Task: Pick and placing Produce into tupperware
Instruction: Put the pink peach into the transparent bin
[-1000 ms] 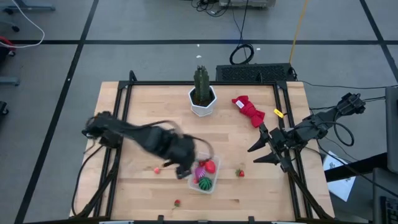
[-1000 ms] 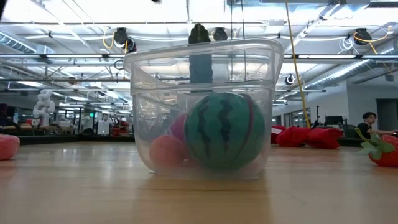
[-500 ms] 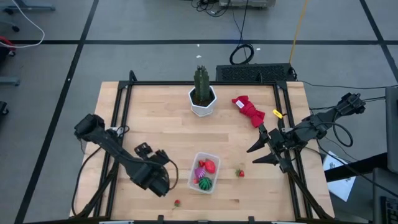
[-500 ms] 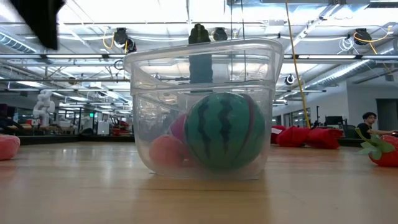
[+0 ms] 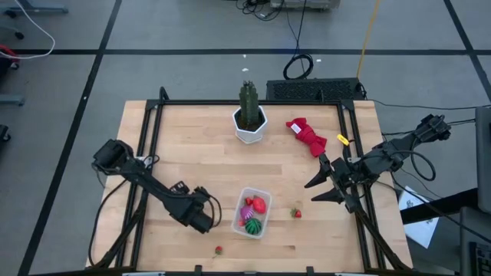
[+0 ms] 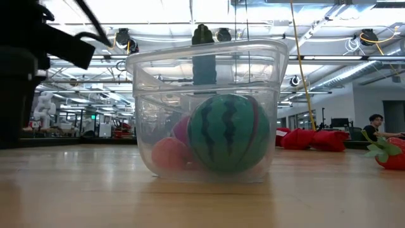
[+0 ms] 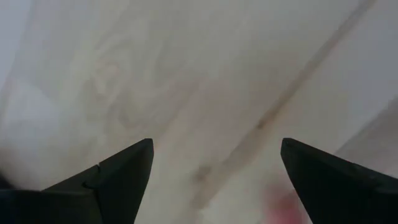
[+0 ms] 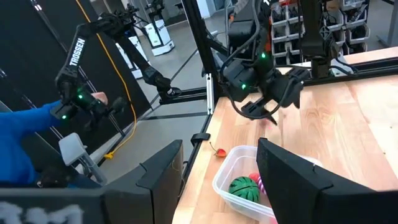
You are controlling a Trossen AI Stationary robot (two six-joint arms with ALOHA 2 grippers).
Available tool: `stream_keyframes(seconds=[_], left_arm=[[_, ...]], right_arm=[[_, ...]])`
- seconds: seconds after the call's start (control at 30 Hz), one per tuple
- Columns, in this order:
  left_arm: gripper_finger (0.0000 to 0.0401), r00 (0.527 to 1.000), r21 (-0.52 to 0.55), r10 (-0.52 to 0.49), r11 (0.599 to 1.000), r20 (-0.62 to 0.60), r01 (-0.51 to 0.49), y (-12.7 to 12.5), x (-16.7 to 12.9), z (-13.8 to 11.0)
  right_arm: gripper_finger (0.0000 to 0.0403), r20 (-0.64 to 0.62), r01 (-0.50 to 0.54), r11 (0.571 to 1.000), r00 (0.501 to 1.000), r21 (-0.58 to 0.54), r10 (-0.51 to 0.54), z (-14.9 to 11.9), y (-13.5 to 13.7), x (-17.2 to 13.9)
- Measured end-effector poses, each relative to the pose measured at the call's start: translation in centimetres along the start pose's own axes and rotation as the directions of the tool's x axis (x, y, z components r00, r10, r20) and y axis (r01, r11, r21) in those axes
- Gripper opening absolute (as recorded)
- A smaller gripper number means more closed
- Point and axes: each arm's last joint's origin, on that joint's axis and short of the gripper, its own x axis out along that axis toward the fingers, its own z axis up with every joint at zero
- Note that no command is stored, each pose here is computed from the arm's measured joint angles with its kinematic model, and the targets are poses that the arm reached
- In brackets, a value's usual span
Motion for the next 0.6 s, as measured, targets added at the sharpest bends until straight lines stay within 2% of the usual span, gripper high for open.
stream_keyframes(seconds=[0.3,0.47,0.6], left_arm=[[0.0358,1.0,-0.021,0.01,1.0,0.011,-0.01,0.3,0.2,0.7],[0.0358,0.998,-0.046,0.064,0.997,0.004,-0.064,1.6,-0.6,0.9],[0.0358,1.0,-0.074,-0.009,0.997,0.029,0.011,2.6,-2.3,0.9]], right_arm=[[0.0196,0.001,0.0,1.0,1.0,0.018,0.0,0.0,0.0,0.0],[0.0196,0.0,0.0,1.0,1.0,0.022,0.0,0.0,0.0,0.0],[0.0196,0.001,0.0,1.0,1.0,0.023,0.0,0.0,0.0,0.0]])
